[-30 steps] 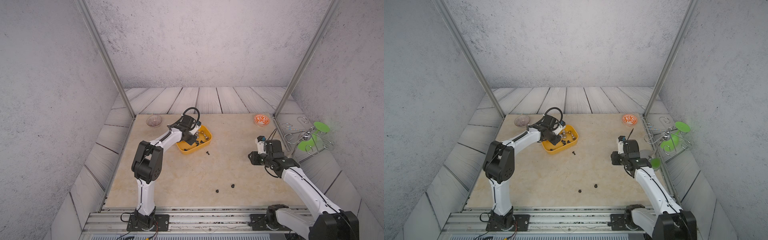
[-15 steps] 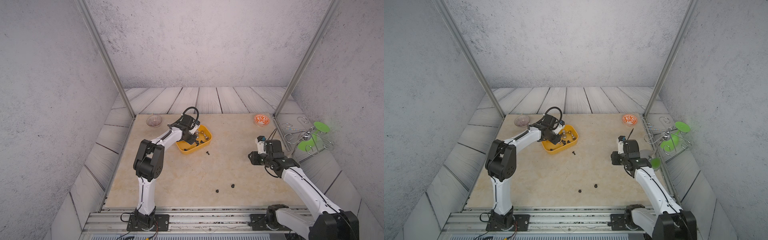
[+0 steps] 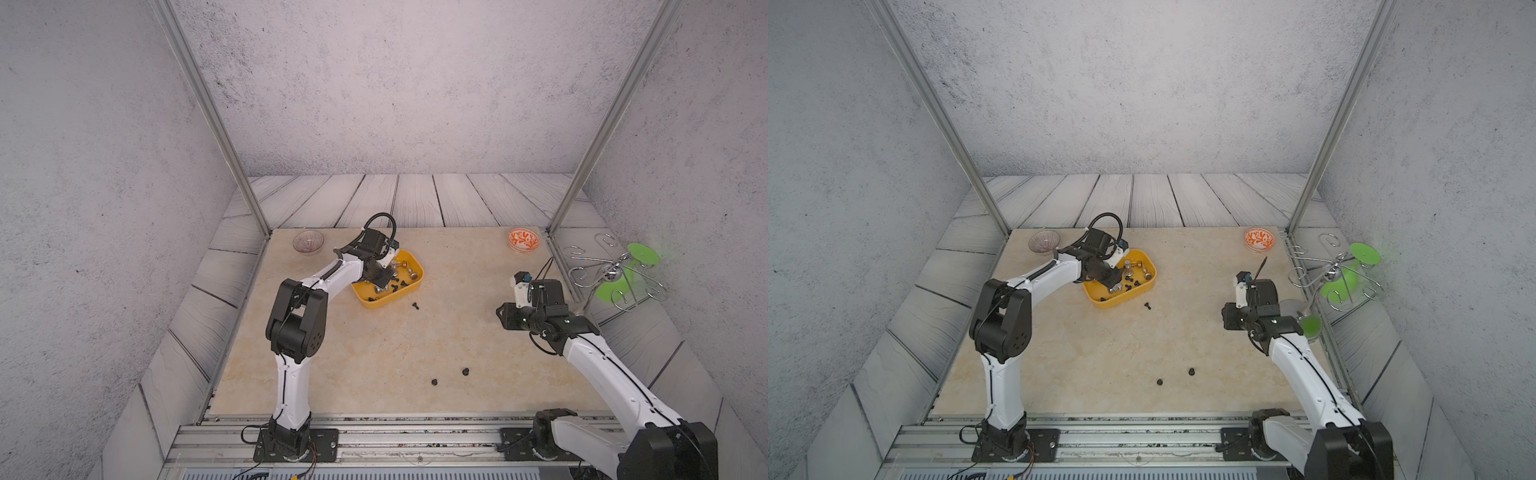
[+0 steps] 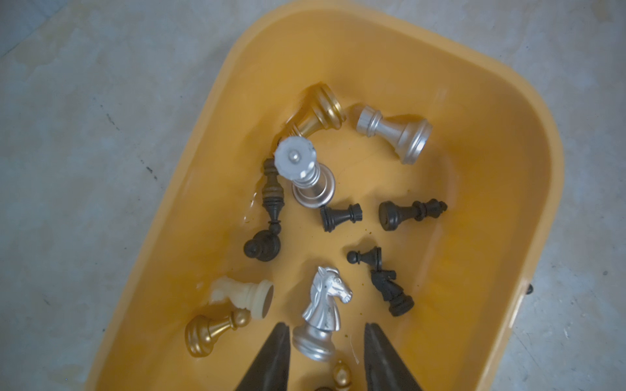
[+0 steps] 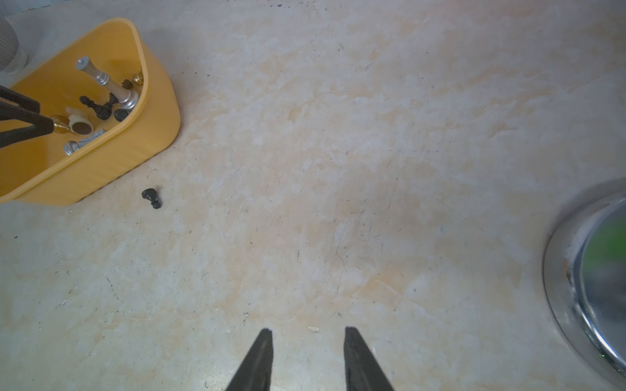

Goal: Put the chess pieces into the storage box
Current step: Place the chess piece in the storage box, then pick up the chess piece at the center of the board, then place the chess piece in the storage box.

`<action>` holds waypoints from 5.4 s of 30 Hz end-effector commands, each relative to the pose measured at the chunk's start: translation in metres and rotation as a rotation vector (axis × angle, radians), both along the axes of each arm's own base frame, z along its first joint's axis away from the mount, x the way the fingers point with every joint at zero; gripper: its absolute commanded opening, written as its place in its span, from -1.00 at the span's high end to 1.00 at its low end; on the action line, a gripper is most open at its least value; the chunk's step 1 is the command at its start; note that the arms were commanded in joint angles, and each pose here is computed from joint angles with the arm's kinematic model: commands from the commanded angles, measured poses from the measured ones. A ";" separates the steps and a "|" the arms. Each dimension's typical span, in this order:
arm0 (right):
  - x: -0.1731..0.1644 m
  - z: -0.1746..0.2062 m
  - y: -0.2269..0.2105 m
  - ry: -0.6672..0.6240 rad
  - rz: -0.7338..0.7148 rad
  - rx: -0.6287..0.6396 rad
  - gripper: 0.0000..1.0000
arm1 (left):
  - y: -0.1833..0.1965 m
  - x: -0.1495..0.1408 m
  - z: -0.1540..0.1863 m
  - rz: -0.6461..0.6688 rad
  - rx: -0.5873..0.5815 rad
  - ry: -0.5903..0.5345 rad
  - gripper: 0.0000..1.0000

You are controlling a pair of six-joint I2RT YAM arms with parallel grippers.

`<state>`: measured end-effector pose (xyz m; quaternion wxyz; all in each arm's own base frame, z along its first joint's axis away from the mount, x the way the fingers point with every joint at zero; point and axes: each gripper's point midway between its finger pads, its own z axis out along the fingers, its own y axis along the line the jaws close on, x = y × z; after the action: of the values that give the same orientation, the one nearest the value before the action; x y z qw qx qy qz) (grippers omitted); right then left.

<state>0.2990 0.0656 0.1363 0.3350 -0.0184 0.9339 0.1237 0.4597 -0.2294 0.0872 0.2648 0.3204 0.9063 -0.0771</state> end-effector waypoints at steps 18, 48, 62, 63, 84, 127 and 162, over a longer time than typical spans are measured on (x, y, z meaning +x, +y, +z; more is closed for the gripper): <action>-0.001 -0.007 0.024 0.048 0.063 0.120 0.26 | 0.005 -0.020 0.061 0.033 -0.124 -0.064 0.20; 0.083 -0.063 0.225 0.042 0.454 -0.089 0.27 | 0.054 -0.114 0.075 0.191 -0.277 -0.088 0.20; 0.093 -0.103 0.246 0.069 0.456 -0.149 0.28 | 0.053 -0.122 0.067 0.172 -0.291 -0.049 0.20; 0.093 -0.106 0.246 0.073 0.454 -0.152 0.28 | 0.052 -0.122 0.068 0.171 -0.293 -0.050 0.20; 0.094 -0.136 0.240 0.121 0.451 -0.230 0.39 | 0.054 -0.122 0.065 0.179 -0.294 -0.037 0.20; 0.172 0.038 0.246 -0.180 0.444 -0.141 0.56 | 0.059 -0.127 0.069 0.192 -0.303 -0.032 0.20; 0.192 0.019 0.258 -0.138 0.472 -0.118 0.55 | 0.052 -0.139 0.068 0.157 -0.347 0.003 0.20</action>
<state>0.4967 0.3244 0.1352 0.3446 -0.2602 0.8922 0.1326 0.3239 -0.1773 0.1512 0.3177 0.1946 0.9062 -0.2001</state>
